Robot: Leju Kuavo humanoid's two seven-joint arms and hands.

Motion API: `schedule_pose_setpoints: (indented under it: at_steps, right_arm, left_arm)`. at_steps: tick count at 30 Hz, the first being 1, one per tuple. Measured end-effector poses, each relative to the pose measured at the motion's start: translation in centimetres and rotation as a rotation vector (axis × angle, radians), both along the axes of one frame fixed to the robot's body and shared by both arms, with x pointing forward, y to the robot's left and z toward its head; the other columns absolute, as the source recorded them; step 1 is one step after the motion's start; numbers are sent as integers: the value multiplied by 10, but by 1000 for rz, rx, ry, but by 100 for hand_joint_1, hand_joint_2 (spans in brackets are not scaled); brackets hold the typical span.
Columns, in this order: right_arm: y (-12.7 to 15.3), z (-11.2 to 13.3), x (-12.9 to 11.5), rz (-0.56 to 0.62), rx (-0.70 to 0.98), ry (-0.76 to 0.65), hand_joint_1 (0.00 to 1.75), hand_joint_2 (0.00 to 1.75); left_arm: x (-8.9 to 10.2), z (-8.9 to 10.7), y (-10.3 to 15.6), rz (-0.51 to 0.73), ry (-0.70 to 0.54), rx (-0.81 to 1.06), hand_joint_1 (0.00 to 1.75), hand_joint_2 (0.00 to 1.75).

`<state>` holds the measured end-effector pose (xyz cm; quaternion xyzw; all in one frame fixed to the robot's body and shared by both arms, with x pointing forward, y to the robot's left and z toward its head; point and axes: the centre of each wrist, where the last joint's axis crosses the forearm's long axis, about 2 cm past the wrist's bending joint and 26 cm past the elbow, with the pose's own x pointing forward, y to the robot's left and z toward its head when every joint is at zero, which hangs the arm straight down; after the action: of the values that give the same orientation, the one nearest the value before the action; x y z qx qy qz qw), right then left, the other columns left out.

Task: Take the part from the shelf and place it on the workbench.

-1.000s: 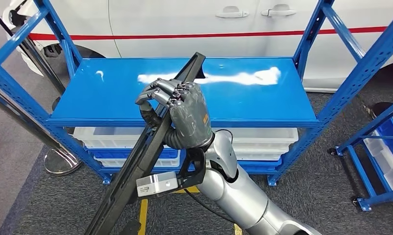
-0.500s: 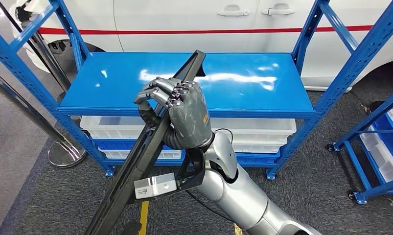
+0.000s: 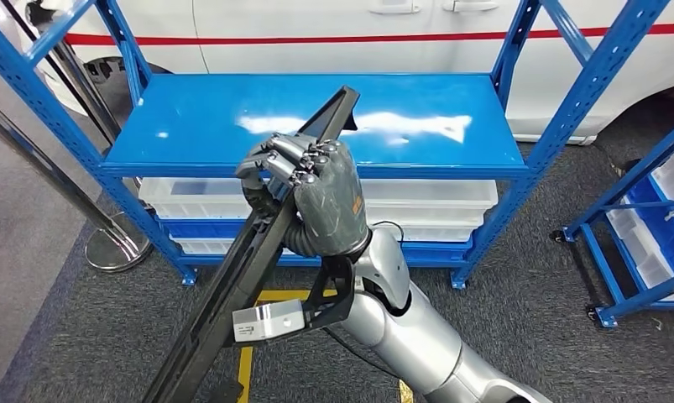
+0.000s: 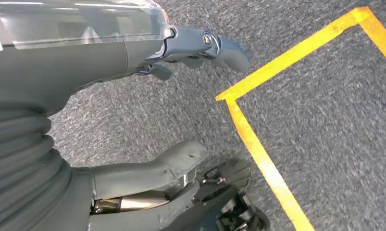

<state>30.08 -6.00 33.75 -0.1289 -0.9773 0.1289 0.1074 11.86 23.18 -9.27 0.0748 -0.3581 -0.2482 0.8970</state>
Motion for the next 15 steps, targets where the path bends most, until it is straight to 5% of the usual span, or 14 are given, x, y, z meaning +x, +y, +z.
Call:
schedule_pose_setpoints:
  at_steps: [15]
  right_arm:
    - [-11,-7,-1,-81,-3,-5,175,175]
  left_arm:
    - [14,3,6,-57,9,21,0,175]
